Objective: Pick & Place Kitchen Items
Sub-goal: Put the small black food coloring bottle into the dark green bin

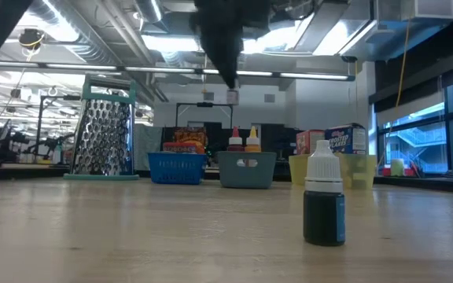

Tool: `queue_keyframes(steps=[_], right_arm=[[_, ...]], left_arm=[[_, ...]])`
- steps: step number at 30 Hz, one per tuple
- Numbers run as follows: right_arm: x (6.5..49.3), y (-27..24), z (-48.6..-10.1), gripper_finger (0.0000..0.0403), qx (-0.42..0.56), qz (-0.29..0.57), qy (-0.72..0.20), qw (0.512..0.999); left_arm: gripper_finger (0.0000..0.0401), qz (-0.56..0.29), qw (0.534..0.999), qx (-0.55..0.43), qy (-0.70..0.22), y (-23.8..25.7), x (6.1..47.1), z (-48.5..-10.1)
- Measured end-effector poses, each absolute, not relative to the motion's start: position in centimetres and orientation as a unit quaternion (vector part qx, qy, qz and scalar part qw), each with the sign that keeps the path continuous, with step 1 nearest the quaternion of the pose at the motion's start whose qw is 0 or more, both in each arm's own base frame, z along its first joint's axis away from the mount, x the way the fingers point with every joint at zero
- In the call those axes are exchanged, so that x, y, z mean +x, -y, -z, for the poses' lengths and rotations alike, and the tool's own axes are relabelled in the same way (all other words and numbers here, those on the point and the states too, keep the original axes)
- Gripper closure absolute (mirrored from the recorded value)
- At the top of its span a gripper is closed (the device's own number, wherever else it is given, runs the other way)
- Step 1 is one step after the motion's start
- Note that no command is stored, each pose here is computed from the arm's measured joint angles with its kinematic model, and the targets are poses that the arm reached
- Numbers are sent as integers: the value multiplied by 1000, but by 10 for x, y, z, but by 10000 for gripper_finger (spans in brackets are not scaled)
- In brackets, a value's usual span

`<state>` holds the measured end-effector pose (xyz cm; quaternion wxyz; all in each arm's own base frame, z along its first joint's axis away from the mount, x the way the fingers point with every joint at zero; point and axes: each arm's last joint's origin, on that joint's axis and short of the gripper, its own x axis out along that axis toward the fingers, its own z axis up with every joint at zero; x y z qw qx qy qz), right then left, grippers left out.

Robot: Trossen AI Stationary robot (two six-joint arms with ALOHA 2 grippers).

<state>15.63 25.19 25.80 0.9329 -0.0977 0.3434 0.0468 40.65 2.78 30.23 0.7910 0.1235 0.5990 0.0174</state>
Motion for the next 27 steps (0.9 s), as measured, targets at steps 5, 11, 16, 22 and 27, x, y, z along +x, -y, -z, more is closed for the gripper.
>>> queue_keyframes(steps=[5,11,16,22,27], right_arm=[[152,-260,-261,270,-77,-66,-328,939],[150,-267,-257,270,-79,-72,-323,940],[152,-270,-249,270,-90,-69,-329,938],[153,-271,-247,270,-78,-62,-331,938],[153,-273,-248,270,-70,-64,-326,941]], left_arm=[[347,-10,801,123,-585,-61,410,-284],[347,-23,802,115,-585,-90,408,-253],[347,-26,796,102,-595,-101,403,-237],[347,-52,810,70,-581,-103,405,-237],[347,-92,819,14,-566,-100,408,-238]])
